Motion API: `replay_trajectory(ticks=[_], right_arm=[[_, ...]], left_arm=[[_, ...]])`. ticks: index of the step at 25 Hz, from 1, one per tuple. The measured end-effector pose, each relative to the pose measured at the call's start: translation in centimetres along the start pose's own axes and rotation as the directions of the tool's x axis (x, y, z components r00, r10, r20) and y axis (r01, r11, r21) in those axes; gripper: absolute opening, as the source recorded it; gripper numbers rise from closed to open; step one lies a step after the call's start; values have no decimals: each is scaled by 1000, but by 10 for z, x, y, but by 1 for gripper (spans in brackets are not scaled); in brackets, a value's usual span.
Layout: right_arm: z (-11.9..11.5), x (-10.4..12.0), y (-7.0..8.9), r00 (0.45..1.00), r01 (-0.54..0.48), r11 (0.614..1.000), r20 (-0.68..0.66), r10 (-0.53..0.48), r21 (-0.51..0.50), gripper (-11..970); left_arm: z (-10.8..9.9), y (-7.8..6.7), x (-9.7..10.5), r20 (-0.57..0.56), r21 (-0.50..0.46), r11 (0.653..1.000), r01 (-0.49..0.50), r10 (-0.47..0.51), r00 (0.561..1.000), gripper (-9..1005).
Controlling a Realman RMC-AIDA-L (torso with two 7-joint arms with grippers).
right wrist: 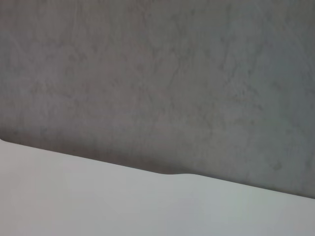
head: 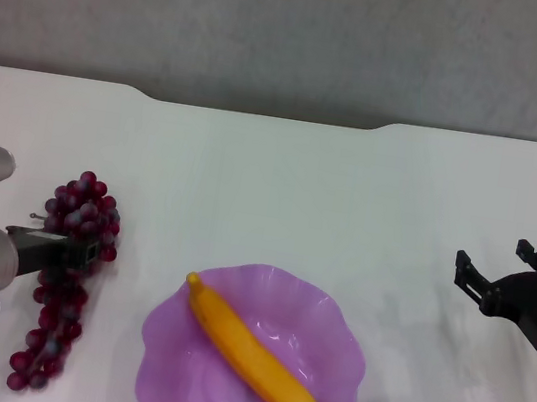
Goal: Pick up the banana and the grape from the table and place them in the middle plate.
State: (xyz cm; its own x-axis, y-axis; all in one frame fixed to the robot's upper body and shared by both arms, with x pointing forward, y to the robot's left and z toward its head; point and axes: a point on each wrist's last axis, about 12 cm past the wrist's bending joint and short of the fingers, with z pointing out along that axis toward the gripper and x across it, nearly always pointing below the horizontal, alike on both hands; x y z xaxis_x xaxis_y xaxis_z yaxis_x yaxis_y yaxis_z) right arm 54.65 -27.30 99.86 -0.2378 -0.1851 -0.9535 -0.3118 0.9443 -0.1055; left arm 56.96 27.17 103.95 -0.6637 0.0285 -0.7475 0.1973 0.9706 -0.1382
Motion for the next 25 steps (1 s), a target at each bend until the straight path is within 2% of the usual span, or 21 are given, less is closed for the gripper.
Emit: replay_trajectory(ticks=[5,10,18,25], right_arm=[[0,0,0,1000,0,1000,1,0,-1,883],[0,0,0,1000,0,1000,0,0,0,883],[-1,1,1,1000,1,1000,-1,-1,-2,882],[-1,1,1,1000,1,1000,-3,-1,-2,882]], left_arm=[[0,2,1,9,-12,1000,2,-1,1000,347],[0,1,3,18,-20,1000,-6,7,1000,297],[-2,-2,5,51,-30,999,-13,14,999,277],[-14,-12,9,167,-65,997,-48,58,984,264]])
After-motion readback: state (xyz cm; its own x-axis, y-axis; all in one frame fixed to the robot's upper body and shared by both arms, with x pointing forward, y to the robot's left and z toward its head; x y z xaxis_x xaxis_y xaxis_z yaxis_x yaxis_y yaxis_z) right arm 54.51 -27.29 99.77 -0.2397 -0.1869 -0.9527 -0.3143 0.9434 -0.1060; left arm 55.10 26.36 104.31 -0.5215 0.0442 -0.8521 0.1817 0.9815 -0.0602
